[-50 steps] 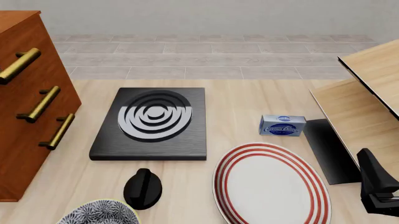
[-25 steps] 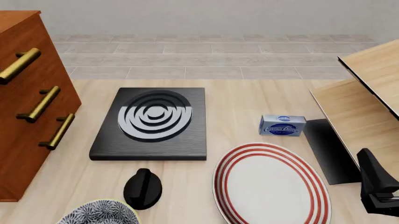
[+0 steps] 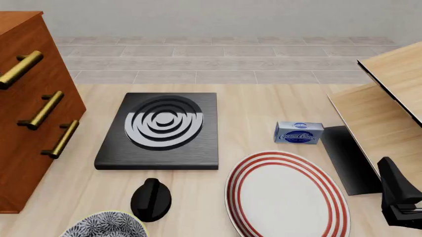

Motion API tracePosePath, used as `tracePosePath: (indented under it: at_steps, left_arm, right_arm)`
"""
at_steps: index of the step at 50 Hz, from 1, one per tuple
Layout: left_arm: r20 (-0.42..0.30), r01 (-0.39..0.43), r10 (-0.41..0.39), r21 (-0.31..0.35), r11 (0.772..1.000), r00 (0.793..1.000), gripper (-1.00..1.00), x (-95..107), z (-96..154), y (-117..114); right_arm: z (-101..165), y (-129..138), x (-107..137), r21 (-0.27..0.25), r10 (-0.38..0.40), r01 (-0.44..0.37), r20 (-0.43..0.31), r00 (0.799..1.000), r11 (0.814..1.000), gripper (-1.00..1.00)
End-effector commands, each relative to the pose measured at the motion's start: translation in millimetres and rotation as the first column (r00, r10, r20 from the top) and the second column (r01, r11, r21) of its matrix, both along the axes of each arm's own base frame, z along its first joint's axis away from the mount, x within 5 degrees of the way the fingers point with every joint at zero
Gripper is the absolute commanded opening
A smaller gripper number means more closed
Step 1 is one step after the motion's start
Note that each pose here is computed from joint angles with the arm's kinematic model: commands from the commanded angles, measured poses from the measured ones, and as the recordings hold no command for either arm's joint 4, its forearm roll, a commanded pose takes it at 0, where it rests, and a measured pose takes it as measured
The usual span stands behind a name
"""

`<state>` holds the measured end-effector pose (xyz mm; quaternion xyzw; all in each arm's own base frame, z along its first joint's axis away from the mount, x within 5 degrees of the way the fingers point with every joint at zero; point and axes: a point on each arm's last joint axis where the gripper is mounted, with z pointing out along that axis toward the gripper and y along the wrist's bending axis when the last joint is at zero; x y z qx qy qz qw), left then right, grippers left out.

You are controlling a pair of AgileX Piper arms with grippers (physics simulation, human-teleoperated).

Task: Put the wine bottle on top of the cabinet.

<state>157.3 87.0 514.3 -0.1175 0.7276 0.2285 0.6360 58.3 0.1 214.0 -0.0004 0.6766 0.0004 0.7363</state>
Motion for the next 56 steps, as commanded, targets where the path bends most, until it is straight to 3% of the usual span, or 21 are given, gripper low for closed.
tracePosePath:
  at_steps: [1,8,23,34,38,43,48,51,54,55,56]
  left_arm:
    - [0.039,0.024,-0.025,0.025,0.999,0.999,1.0,-16,25,-13]
    - [0.045,0.039,-0.042,0.075,0.996,0.998,1.0,-29,37,-22]
    - [0.09,0.079,-0.082,0.041,0.996,0.992,1.0,-74,22,-49]
    - [0.127,0.161,-0.172,0.093,0.983,0.977,1.0,-127,32,-76]
    - [0.147,0.224,-0.236,0.093,0.97,0.96,1.0,-152,36,-86]
    - [0.114,0.338,-0.35,0.116,0.934,0.93,1.0,-174,34,-89]
    - [0.105,0.41,-0.425,0.139,0.901,0.899,1.0,-182,38,-89]
    - [0.077,0.491,-0.505,0.15,0.858,0.859,1.0,-177,35,-87]
    - [0.038,0.58,-0.592,0.164,0.798,0.805,1.0,-157,28,-87]
    - [0.038,0.58,-0.592,0.164,0.798,0.805,1.0,-157,28,-87]
    - [0.022,0.632,-0.644,0.168,0.757,0.765,1.0,-142,25,-90]
  right_arm:
    - [0,0,0,0.0,0.0,0.0,0.0,1.0,1.0,1.0]
    - [0,0,0,0.0,0.0,0.0,0.0,1.0,1.0,1.0]
    - [0,0,0,0.0,0.0,0.0,0.0,1.0,1.0,1.0]
    - [0,0,0,0.0,0.0,0.0,0.0,1.0,1.0,1.0]
    - [0,0,0,0.0,0.0,0.0,0.0,1.0,1.0,1.0]
    - [0,0,0,0.0,0.0,0.0,0.0,1.0,1.0,1.0]
    - [0,0,0,0.0,0.0,0.0,0.0,1.0,1.0,1.0]
    - [0,0,0,0.0,0.0,0.0,0.0,1.0,1.0,1.0]
    - [0,0,0,0.0,0.0,0.0,0.0,1.0,1.0,1.0]
    - [0,0,0,0.0,0.0,0.0,0.0,1.0,1.0,1.0]
    - [0,0,0,0.0,0.0,0.0,0.0,1.0,1.0,1.0]
